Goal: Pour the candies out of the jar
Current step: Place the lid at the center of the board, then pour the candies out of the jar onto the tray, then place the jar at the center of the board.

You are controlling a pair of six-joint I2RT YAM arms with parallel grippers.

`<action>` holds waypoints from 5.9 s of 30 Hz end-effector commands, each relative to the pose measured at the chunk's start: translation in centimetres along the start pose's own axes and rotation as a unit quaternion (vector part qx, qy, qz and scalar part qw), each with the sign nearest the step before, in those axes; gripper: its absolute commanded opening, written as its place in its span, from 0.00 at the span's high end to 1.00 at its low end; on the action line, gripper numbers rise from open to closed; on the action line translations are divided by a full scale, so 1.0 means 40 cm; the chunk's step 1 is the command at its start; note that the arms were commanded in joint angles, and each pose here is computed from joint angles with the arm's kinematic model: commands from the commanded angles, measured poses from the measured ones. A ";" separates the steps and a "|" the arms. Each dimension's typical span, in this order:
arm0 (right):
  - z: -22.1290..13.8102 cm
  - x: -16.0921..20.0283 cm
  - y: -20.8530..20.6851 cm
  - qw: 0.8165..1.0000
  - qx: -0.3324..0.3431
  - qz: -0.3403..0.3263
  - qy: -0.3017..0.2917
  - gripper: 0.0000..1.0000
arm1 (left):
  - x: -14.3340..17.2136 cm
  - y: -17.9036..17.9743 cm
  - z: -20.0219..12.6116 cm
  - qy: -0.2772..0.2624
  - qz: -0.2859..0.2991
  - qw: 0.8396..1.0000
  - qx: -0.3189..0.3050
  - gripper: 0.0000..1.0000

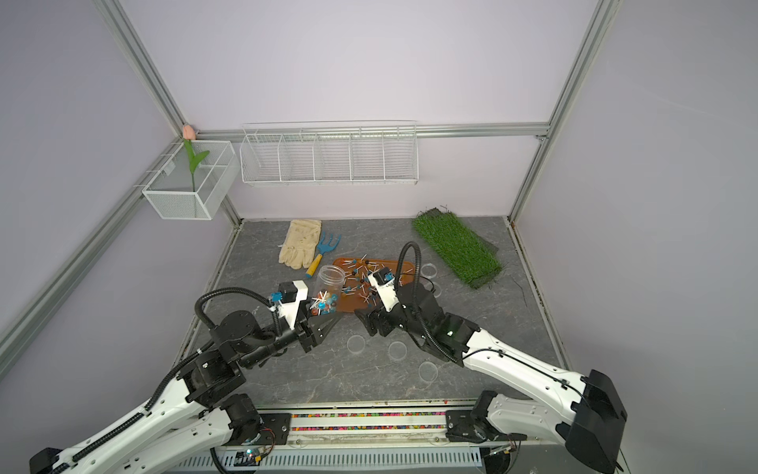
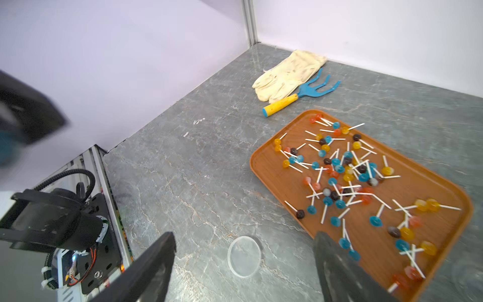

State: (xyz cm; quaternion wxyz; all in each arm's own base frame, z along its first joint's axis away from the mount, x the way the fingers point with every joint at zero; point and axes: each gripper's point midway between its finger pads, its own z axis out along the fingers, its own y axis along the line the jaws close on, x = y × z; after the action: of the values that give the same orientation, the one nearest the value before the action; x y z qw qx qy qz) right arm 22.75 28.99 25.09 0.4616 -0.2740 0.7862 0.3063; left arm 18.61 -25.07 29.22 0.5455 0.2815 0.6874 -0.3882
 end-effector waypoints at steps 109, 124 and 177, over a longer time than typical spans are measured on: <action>-0.301 0.134 -0.135 0.988 0.118 0.101 0.002 0.14 | 0.340 0.297 0.253 0.677 0.409 0.562 -0.241 0.59; -0.327 0.064 -0.128 0.987 0.133 0.087 0.009 0.15 | 0.283 0.242 0.198 0.574 0.207 0.762 -0.217 0.59; -0.048 -0.222 0.064 0.963 -0.202 0.038 0.177 0.65 | -0.023 0.010 0.069 0.122 0.237 0.961 -0.070 0.59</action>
State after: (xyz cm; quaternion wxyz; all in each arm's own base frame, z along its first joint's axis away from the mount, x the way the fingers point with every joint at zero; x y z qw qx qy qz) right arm 23.76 30.31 35.24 0.2558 -0.3742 0.7884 0.4159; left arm 20.52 -26.33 27.98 0.5301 0.4387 0.7094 -0.1527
